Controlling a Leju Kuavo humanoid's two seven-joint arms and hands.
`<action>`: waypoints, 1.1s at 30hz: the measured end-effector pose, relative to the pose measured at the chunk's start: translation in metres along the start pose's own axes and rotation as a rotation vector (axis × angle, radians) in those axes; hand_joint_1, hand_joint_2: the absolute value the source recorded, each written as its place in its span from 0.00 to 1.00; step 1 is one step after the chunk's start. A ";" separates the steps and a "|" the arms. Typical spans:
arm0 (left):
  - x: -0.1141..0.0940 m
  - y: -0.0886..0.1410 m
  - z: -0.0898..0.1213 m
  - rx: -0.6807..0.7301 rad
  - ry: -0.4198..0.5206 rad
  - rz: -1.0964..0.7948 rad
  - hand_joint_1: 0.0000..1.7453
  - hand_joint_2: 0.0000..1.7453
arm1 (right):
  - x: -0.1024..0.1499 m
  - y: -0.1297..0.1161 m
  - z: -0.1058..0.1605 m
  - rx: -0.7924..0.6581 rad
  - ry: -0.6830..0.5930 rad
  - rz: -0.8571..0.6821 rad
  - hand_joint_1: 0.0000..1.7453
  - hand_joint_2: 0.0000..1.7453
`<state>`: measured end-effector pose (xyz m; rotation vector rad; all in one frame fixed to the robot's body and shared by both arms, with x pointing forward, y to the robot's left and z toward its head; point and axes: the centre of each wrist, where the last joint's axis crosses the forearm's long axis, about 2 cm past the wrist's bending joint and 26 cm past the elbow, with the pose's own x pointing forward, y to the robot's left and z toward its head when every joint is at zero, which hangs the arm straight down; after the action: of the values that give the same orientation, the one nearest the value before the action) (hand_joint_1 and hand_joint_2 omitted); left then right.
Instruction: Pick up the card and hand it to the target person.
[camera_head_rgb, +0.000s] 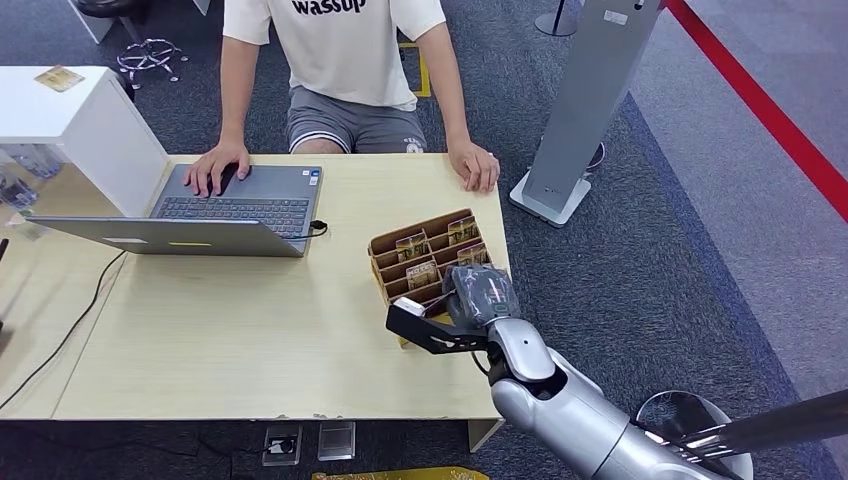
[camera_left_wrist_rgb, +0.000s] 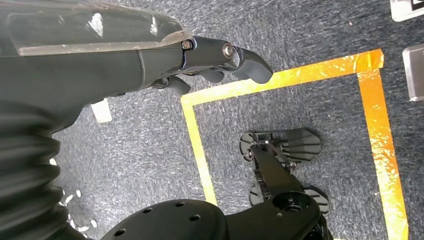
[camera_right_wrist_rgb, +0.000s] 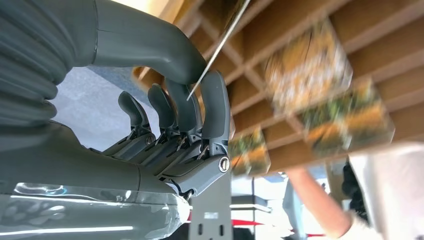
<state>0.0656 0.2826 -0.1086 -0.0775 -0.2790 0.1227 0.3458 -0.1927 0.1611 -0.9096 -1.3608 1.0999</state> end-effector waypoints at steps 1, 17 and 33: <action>-0.001 0.001 0.000 0.002 0.002 0.002 0.00 1.00 | -0.001 -0.006 0.000 -0.010 0.005 -0.007 0.82 1.00; -0.007 0.004 0.001 0.017 0.015 0.029 0.00 1.00 | 0.000 -0.096 0.021 -0.294 -0.071 -0.131 0.82 1.00; -0.004 0.002 0.001 0.000 0.011 0.003 0.00 1.00 | -0.018 -0.092 -0.007 -0.477 -0.141 -0.227 0.82 1.00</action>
<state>0.0616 0.2843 -0.1092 -0.0790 -0.2683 0.1253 0.3605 -0.2343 0.2442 -0.9960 -1.8401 0.6838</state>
